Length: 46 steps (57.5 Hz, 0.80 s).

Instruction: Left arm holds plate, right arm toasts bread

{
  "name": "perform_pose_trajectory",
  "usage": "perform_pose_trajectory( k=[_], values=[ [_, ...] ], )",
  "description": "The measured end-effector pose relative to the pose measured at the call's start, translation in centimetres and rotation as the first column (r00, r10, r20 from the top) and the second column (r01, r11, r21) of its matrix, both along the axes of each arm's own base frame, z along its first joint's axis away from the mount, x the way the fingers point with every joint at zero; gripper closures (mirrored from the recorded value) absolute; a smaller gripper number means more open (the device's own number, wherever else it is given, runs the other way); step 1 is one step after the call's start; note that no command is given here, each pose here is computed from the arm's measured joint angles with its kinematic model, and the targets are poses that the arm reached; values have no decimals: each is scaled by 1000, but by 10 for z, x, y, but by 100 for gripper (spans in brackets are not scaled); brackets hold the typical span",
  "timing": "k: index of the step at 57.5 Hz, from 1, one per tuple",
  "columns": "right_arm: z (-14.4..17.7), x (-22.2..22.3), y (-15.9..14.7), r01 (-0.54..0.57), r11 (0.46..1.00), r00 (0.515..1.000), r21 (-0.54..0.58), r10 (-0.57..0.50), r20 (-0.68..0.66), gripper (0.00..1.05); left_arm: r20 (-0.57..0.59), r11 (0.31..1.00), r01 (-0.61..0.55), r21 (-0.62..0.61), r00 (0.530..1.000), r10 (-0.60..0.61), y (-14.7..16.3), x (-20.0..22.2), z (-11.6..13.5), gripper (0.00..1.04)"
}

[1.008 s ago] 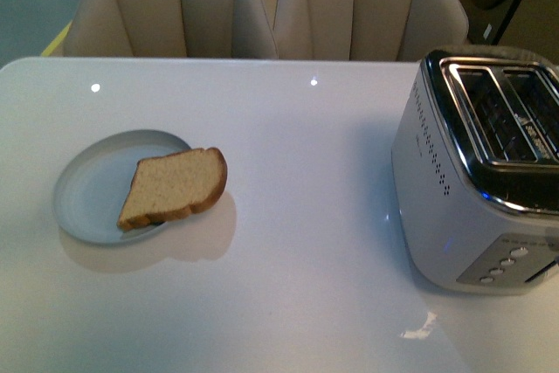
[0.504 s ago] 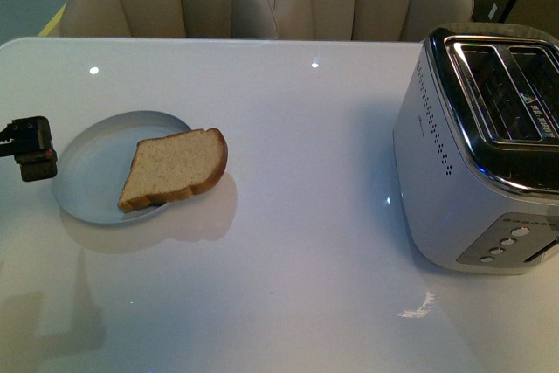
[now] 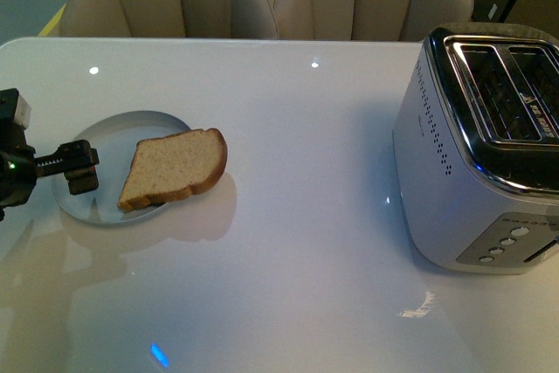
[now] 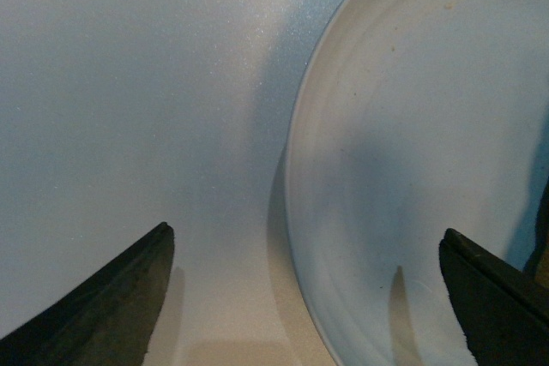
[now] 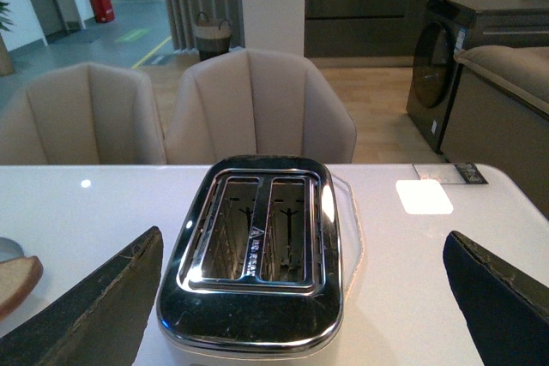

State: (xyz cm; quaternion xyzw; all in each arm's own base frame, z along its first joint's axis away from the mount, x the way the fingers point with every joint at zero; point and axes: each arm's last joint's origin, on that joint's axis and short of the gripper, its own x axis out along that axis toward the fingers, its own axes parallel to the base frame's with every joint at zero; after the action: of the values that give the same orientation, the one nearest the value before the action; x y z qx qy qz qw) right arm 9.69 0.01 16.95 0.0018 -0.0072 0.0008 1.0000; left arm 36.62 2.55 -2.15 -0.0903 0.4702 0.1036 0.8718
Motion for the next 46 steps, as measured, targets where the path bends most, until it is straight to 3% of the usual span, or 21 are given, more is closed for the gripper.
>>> perform_pose_trajectory(
  k=[6,25,28,46],
  values=[
    [0,0,0,0,1000,1000,0,0,0,9,-30,1000,-3,4,1000,3,-5,0,-11,51],
    [0,0,0,0,1000,1000,0,0,0,9,-33,999,-37,-14,999,36,-8,3,-13,97],
    [0,0,0,0,1000,1000,0,0,0,9,-31,998,-49,-25,998,48,-8,4,-12,101],
    [0,0,0,0,1000,1000,0,0,0,9,-56,976,-146,-163,989,138,-7,-5,-2,101]
  ],
)
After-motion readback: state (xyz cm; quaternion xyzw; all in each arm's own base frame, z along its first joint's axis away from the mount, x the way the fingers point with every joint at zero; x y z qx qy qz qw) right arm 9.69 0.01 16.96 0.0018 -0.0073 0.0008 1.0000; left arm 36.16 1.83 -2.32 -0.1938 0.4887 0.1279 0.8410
